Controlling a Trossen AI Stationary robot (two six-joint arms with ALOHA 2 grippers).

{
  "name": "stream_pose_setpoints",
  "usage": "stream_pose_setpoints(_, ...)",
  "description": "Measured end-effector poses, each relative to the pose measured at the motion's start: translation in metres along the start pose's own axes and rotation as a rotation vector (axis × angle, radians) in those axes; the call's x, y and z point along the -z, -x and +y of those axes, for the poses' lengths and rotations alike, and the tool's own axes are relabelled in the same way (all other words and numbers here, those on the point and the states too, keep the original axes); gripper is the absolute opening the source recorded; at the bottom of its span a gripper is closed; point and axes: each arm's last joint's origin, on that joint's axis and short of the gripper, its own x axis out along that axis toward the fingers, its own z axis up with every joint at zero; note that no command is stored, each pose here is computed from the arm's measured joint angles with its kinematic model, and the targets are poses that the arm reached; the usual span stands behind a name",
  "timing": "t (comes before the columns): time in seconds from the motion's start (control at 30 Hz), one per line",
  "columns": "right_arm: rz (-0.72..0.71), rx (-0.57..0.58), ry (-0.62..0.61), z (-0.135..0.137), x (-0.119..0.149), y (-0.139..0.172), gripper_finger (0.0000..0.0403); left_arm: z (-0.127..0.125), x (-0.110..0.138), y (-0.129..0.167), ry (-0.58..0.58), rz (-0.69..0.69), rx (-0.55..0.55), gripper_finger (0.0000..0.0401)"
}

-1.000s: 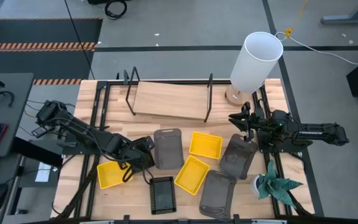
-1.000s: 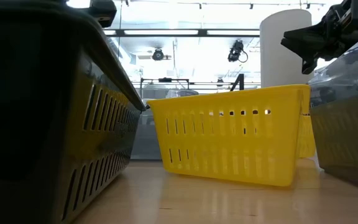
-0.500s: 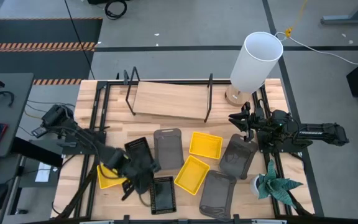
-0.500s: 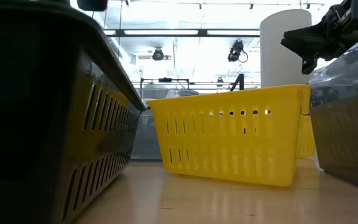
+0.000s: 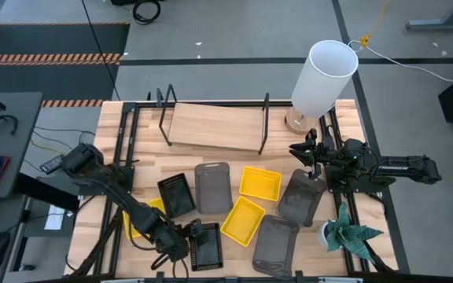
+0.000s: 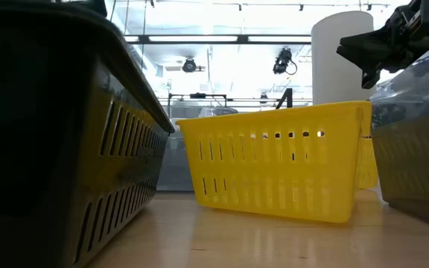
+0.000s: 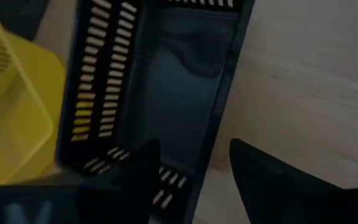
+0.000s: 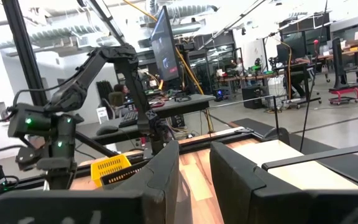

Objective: Stack baskets on shelf by color
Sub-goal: Stack the bottom black basket on top of the other black baskets

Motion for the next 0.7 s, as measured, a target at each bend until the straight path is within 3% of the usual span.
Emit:
stream_pose_setpoints(0.3,0.001,0.000,0.000,0.000,0.000,0.000,0.0096,-0.006,-0.003,-0.015,-0.043,-0.002,0.020,0.0150)
stream_pose_setpoints(0.57,0.000,0.000,0.000,0.000,0.000,0.000,0.0096,-0.009,-0.007,-0.014,-0.011,-0.051,0.063,0.0020)
stream_pose_setpoints(0.7,0.000,0.000,0.000,0.000,0.000,0.000,0.0096,-0.009,-0.008,-0.014,0.027,-0.071,0.073,0.0014)
